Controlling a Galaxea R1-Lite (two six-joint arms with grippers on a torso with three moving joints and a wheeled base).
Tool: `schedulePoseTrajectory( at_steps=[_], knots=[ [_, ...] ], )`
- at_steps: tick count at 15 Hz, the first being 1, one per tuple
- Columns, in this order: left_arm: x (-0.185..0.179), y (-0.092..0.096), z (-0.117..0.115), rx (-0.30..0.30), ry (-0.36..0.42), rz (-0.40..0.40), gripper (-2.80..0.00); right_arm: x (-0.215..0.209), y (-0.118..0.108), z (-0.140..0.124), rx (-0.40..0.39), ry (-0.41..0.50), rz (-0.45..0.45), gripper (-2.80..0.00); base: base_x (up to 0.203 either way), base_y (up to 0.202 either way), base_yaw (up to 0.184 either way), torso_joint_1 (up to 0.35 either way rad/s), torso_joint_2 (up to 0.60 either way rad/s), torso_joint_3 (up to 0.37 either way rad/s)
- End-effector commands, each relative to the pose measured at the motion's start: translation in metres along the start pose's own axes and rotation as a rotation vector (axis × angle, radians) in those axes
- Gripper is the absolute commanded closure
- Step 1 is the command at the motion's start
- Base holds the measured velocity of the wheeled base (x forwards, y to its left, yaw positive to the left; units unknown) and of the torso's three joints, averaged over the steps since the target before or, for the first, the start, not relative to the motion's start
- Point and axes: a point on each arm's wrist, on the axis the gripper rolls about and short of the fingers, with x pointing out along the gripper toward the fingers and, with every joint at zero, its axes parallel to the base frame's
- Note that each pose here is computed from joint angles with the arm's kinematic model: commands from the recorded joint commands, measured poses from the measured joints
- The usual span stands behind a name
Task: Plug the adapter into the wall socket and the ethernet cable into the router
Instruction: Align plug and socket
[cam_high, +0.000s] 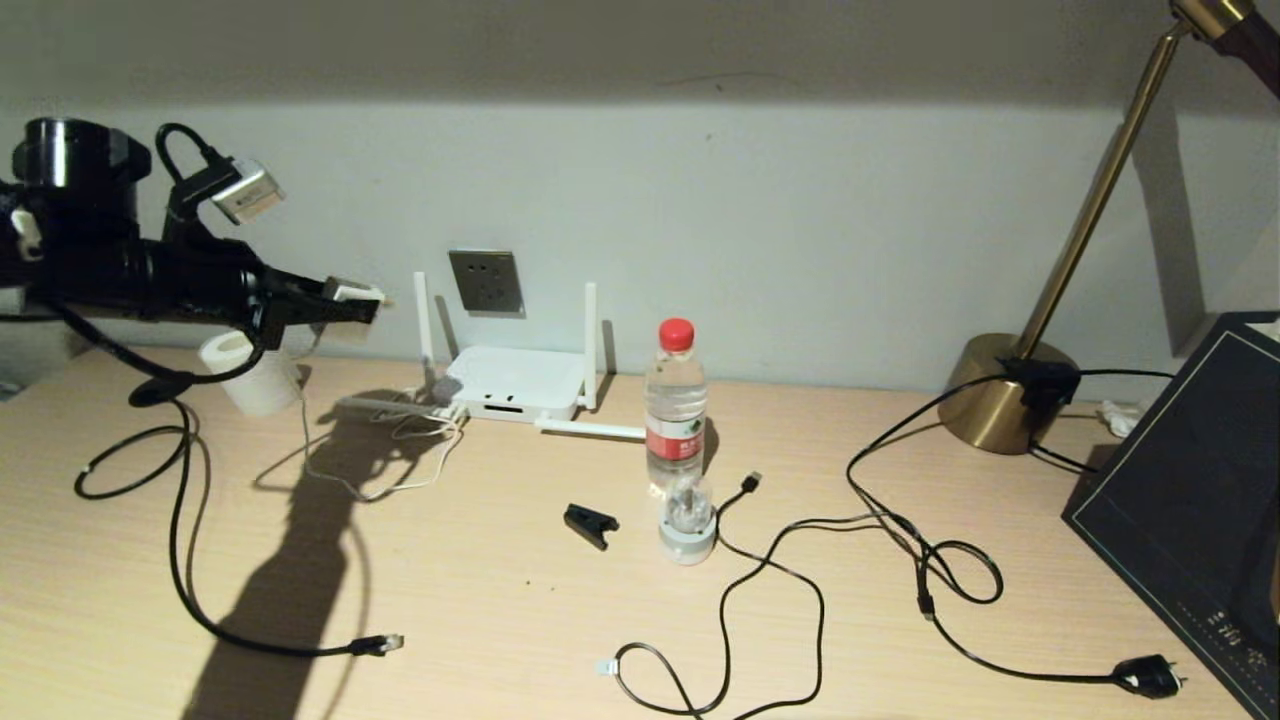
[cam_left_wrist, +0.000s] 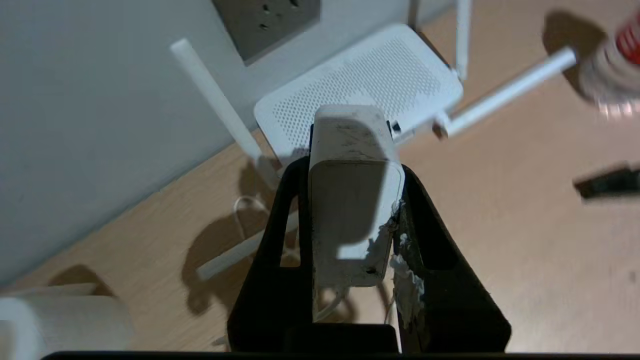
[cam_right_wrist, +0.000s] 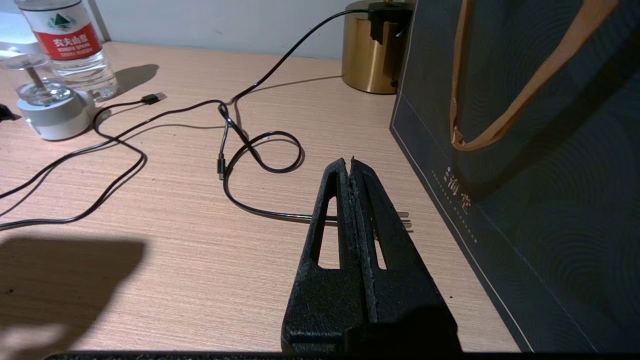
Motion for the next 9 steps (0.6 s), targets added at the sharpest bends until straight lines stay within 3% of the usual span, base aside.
schedulePoseTrajectory(
  at_steps=[1, 4, 6, 9],
  knots=[
    [0.016, -0.003, -0.010, -0.044, -0.133, 0.092, 0.00, 0.002, 0.000, -0.010, 0.000, 0.036, 0.001, 0.00, 0.000, 0.000, 0.000, 0.000, 0.00, 0.000],
    [0.045, -0.035, -0.028, -0.140, -0.250, 0.147, 0.00, 0.002, 0.000, -0.010, 0.000, 0.036, 0.001, 0.00, 0.000, 0.000, 0.000, 0.000, 0.00, 0.000],
    [0.060, -0.070, -0.010, -0.226, -0.361, 0.146, 0.00, 0.002, 0.000, -0.010, 0.000, 0.036, 0.001, 0.00, 0.000, 0.000, 0.000, 0.000, 0.00, 0.000],
    [0.069, -0.098, -0.011, -0.246, -0.439, 0.223, 0.00, 0.002, 0.000, -0.010, 0.000, 0.036, 0.001, 0.00, 0.000, 0.000, 0.000, 0.000, 0.00, 0.000]
  ],
)
